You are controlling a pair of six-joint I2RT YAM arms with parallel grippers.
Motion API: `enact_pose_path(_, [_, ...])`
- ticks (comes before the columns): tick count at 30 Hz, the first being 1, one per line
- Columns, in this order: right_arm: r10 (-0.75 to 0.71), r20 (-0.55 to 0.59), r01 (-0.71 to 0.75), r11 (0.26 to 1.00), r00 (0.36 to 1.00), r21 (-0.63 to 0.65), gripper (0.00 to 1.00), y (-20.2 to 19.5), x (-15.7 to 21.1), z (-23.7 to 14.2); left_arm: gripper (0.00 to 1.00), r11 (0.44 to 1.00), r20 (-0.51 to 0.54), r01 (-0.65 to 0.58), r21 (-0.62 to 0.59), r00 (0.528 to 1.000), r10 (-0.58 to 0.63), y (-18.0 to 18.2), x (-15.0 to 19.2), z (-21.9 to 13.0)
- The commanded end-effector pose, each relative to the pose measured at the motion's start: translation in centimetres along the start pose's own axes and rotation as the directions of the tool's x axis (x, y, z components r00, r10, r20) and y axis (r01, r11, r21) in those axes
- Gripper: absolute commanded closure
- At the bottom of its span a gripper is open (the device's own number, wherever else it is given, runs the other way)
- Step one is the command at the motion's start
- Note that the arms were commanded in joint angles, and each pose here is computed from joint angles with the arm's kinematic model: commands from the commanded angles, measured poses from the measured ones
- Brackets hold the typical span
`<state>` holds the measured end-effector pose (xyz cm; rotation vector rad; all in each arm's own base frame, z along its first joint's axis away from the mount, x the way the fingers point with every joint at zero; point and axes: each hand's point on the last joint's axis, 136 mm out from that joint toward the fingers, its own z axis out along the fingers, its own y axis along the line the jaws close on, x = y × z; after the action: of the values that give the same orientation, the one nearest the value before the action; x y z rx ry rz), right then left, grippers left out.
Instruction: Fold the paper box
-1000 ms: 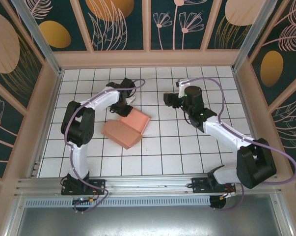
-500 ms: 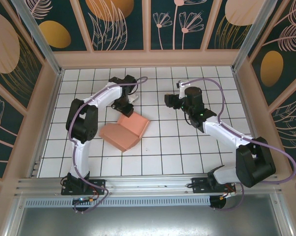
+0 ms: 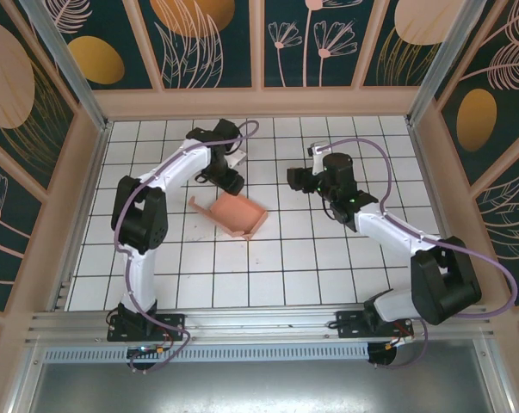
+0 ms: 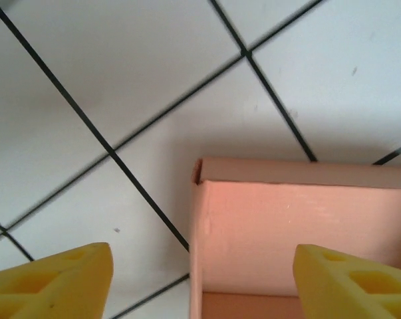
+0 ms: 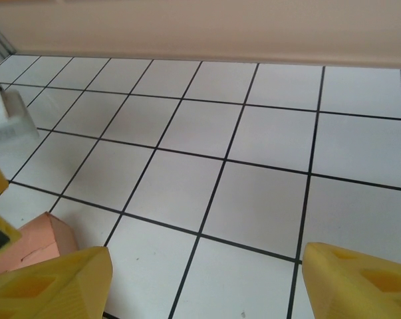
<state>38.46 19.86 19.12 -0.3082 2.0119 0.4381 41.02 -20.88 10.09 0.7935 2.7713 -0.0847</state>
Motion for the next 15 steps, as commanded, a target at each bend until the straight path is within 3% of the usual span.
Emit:
enact_pose_path(1, [-0.001, -0.016, 0.001, 0.999, 1.0, -0.054, 0.25, 0.6, 0.5, 0.6, 0.16, 0.995, 0.309, 0.085, -0.047, 0.949, -0.067, 1.0, -5.3, -7.4])
enact_pose_path(3, [-0.002, -0.034, -0.001, 0.997, 0.999, -0.08, 0.25, 1.1, 0.8, 1.0, 0.01, 0.975, 0.438, 0.201, -0.092, 0.888, -0.142, 2.6, -6.8, -10.0])
enact_pose_path(9, [-0.032, -0.117, 0.017, 0.991, 0.993, -0.133, 0.25, 2.6, 2.3, 2.9, 0.01, 0.868, 0.707, 0.493, -0.06, 0.635, -0.312, 7.0, -7.0, -17.0])
enact_pose_path(15, [-0.077, -0.172, 0.054, 0.989, 0.982, -0.137, 0.24, 4.5, 3.4, 5.4, 0.01, 0.71, 0.82, 0.704, 0.023, 0.393, -0.416, 10.9, -0.4, -19.7])
